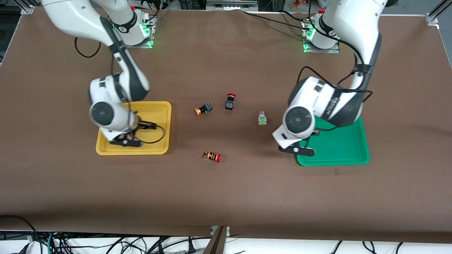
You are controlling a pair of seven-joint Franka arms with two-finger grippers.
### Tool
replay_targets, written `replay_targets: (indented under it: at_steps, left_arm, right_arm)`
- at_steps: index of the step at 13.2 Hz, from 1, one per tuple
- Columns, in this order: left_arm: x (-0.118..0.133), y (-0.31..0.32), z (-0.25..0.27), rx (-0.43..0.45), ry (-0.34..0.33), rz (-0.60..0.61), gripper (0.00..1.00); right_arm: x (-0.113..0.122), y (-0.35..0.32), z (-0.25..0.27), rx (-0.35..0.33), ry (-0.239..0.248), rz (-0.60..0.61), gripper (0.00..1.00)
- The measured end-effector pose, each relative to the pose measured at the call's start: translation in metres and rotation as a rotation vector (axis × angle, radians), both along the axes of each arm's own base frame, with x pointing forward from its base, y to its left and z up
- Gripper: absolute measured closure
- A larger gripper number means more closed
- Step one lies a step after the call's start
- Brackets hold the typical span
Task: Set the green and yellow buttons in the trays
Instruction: 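Place the yellow button in the yellow tray while the left gripper places the orange button, then grasp another yellow button with the right gripper while the left gripper grasps the green button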
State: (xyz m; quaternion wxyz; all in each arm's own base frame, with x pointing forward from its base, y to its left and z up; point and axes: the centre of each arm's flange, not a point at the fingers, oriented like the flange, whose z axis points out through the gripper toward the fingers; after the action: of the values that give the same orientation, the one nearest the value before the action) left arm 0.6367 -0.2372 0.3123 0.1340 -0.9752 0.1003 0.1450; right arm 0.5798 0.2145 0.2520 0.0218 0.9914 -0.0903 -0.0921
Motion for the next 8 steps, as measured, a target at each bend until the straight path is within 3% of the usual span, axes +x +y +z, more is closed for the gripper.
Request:
replay_targets:
  at_steps: [2, 5, 8]
  left_arm:
    - [0.008, 0.05, -0.028, -0.025, 0.048, -0.018, 0.59]
    - [0.002, 0.074, -0.08, -0.086, 0.026, -0.063, 0.59]
    - [-0.012, 0.071, -0.107, -0.147, 0.004, -0.081, 0.59]
  right_arm:
    - [-0.031, 0.08, 0.0, 0.013, -0.02, -0.129, 0.0]
    - [-0.067, 0.155, -0.026, 0.049, -0.054, -0.304, 0.0]
    - [-0.088, 0.188, -0.055, 0.062, -0.058, -0.413, 0.0]
